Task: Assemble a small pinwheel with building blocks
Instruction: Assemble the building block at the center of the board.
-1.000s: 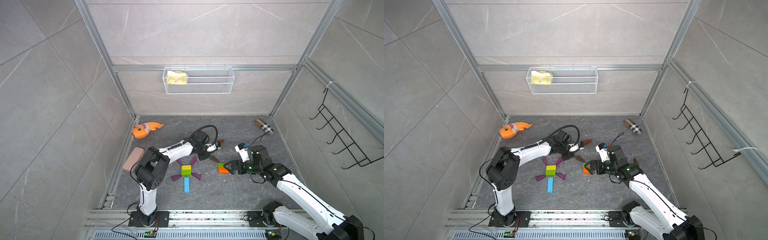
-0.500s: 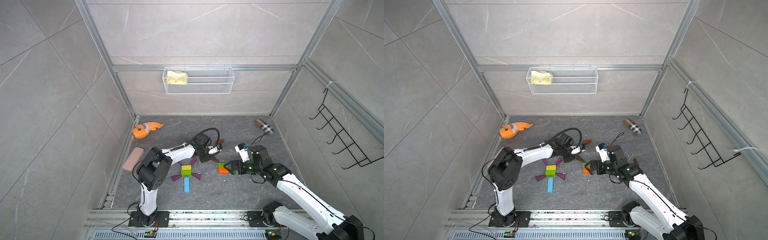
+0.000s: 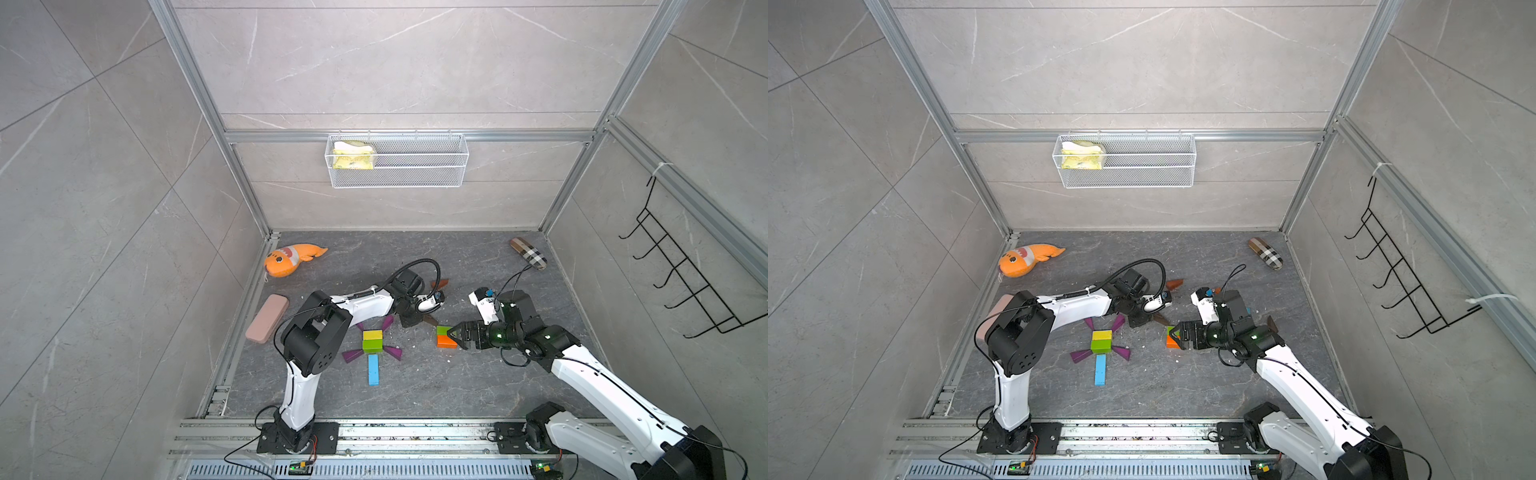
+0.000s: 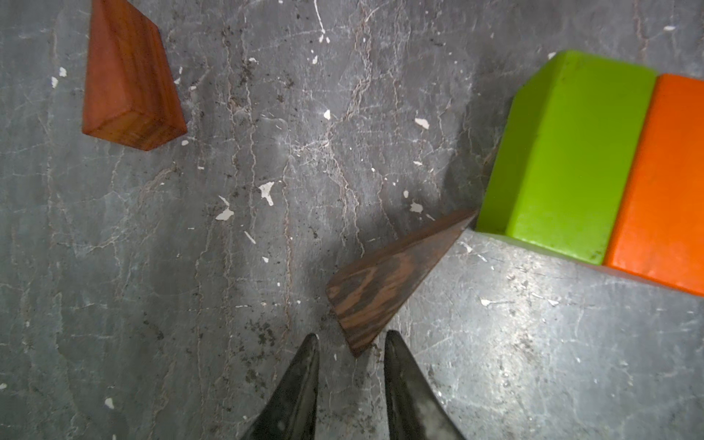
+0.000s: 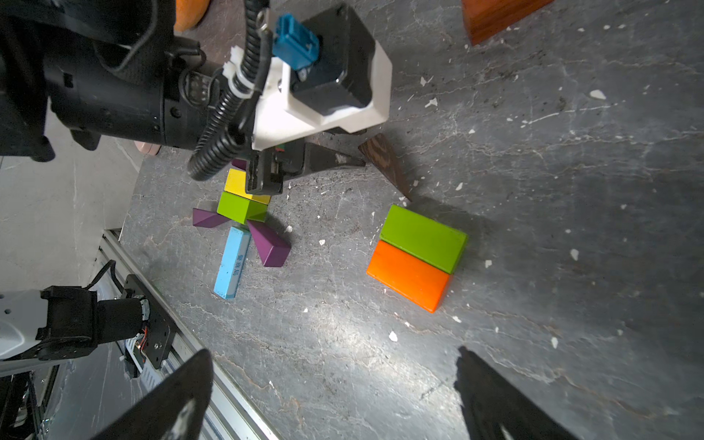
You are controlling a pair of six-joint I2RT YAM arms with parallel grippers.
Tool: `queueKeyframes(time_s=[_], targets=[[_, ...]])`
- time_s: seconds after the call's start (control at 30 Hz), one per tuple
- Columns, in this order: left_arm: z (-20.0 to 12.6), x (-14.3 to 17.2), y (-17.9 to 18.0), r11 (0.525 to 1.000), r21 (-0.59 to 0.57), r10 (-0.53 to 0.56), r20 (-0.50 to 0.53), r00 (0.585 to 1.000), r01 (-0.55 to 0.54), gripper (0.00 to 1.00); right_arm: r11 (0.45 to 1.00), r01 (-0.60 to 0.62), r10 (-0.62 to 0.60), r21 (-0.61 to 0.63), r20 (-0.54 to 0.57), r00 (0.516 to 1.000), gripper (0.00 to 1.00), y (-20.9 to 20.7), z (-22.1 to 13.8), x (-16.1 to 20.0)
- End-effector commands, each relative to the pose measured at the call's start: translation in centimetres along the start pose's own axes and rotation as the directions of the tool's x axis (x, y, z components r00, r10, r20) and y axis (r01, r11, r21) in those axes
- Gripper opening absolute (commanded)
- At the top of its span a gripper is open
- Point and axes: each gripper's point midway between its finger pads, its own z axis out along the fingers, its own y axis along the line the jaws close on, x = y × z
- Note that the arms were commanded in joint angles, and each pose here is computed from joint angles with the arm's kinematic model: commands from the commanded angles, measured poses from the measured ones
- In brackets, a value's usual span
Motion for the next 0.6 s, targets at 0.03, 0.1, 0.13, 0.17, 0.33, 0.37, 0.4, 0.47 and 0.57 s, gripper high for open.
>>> queueKeyframes(time_s=[0.03,0.1,0.13,0.17,0.33,0.37,0.4,0.47,0.57], targets=[[0.2,-1.6,0.8,1.000,-0.012,0.011,0.040,0.999,-0.010,0.32,1.000,0.022,-0.022,0.009,0.004,1.000,1.00,0.0,-0.2,-0.3],[0.4,-1.8,0.8,1.000,-0.011,0.011,0.043,0.999,-0.010,0.32,1.000,0.021,-0.021,0.011,0.002,1.000,1.00,-0.1,-0.2,-0.2],[0.5,-1.7,0.8,1.000,-0.009,0.011,0.042,0.999,-0.010,0.32,1.000,0.021,-0.021,0.010,0.001,1.000,1.00,0.0,-0.2,-0.2],[0.5,-1.8,0.8,1.000,-0.008,0.013,0.044,0.999,-0.013,0.32,1.000,0.020,-0.020,0.009,-0.001,1.000,1.00,-0.1,-0.1,-0.2],[0.7,-1.7,0.7,1.000,0.000,0.019,0.038,0.999,-0.019,0.32,1.000,0.018,-0.018,0.008,-0.001,1.000,1.00,-0.1,-0.1,-0.3],[0.7,-1.6,0.6,1.000,0.002,0.020,0.035,0.999,-0.020,0.32,1.000,0.019,-0.019,0.008,-0.001,1.000,1.00,-0.1,-0.1,-0.2],[0.7,-1.6,0.6,1.000,0.008,0.021,0.035,0.999,-0.021,0.32,1.000,0.020,-0.020,0.008,0.000,1.000,1.00,-0.1,-0.1,-0.2],[0.7,-1.5,0.3,1.000,0.019,0.022,0.037,0.999,-0.022,0.32,1.000,0.019,-0.019,0.009,-0.002,1.000,1.00,-0.1,-0.1,-0.2],[0.8,-1.4,-0.2,0.999,0.040,0.015,0.042,0.999,-0.017,0.32,1.000,0.020,-0.019,0.008,-0.003,1.000,1.00,-0.1,0.0,-0.2]])
